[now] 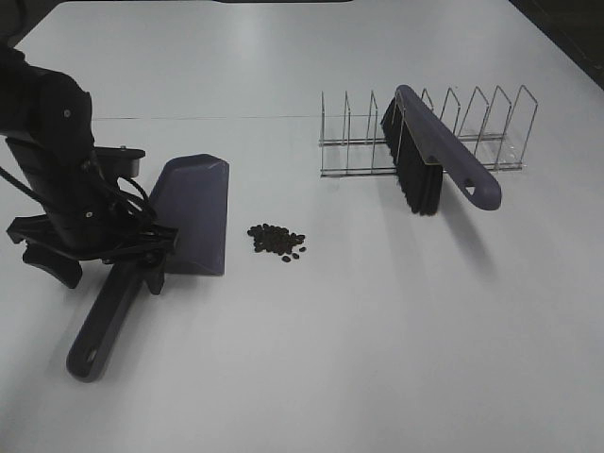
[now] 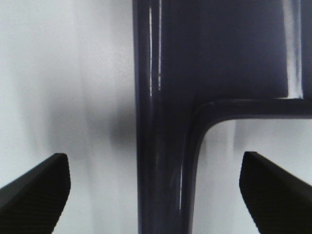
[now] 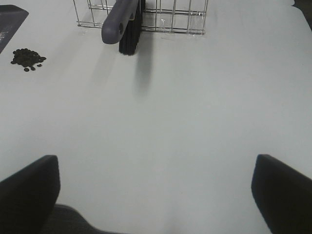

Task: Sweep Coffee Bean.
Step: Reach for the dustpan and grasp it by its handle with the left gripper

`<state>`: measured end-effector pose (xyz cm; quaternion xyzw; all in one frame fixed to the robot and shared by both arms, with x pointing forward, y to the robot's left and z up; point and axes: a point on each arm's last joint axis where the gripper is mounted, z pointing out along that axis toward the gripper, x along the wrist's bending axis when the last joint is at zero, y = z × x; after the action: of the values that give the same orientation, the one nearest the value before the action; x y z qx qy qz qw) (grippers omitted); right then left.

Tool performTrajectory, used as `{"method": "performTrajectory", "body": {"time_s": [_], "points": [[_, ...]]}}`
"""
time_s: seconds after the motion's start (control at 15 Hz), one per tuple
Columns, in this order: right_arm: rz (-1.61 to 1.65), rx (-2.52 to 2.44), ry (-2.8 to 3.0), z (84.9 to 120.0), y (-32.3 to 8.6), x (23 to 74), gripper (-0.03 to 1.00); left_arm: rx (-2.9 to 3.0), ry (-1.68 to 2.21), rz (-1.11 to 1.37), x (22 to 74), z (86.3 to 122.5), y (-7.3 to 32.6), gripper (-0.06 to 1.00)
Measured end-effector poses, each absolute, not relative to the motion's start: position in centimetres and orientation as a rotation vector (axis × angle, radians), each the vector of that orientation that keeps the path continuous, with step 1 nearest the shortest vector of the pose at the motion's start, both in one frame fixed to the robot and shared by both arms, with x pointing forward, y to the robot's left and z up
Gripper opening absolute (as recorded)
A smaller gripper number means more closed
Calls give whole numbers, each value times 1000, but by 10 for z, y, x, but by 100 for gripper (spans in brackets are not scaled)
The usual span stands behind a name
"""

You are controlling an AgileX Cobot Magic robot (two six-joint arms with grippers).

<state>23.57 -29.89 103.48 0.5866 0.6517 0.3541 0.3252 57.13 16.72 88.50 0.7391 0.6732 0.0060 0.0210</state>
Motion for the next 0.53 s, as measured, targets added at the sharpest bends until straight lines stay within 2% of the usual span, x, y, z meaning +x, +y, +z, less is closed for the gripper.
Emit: {"method": "performTrajectory", "body": {"time_s": [0.47,0.53], "points": [[928,1538,1709,1035,-299,236,96,2297,2082,19,582,874,163,74],[928,1538,1709,1035,-299,236,96,2309,2072,13,582,872,163,68]]}}
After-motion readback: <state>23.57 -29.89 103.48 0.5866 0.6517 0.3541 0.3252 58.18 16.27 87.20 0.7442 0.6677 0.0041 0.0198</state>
